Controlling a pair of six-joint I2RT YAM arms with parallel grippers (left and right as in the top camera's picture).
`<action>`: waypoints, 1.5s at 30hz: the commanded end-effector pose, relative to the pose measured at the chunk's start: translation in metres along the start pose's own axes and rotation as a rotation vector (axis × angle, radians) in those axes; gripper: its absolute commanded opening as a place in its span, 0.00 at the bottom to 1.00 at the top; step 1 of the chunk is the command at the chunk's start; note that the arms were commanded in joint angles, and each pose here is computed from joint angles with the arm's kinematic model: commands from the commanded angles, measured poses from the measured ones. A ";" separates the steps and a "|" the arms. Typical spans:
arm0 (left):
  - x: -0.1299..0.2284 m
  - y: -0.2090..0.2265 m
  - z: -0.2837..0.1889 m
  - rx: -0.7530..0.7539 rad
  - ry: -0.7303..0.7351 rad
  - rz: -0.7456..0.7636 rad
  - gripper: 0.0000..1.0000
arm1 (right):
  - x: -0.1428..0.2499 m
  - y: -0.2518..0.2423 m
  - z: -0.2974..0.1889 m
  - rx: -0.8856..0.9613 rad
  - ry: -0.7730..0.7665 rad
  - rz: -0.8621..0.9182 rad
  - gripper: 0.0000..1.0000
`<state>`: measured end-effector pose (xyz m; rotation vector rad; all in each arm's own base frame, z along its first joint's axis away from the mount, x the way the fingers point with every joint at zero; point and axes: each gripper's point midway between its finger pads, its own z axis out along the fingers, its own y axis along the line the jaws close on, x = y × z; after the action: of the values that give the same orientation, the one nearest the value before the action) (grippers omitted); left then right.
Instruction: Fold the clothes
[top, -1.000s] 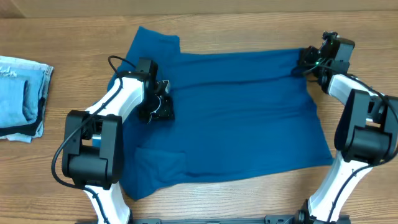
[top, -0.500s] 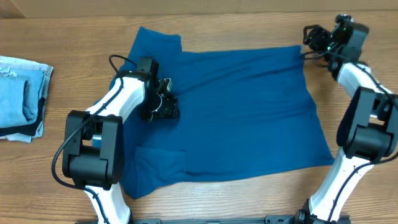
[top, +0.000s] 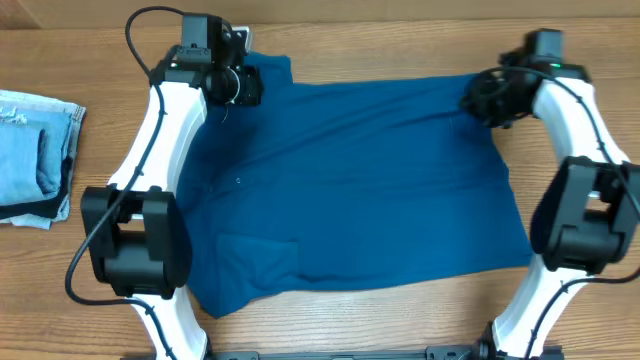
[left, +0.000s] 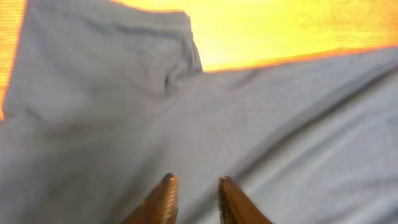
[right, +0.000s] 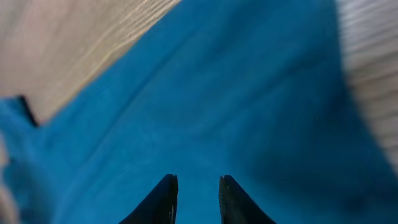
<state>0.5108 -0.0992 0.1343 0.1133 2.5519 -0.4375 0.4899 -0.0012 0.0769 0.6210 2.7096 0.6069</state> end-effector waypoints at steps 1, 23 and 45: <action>0.016 0.014 0.043 -0.032 0.055 -0.003 0.16 | 0.001 0.016 0.002 0.143 -0.070 -0.095 0.25; 0.030 0.080 0.125 -0.156 0.022 -0.040 0.17 | 0.129 -0.088 0.047 0.501 0.251 -0.005 0.21; -0.062 0.070 -0.031 -0.060 0.045 -0.055 0.39 | 0.014 0.006 -0.050 0.217 -0.127 -0.176 0.62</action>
<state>0.5693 0.0094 0.1242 -0.1039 2.6338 -0.3386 0.4478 -0.0192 0.0586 0.5920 2.8125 0.1179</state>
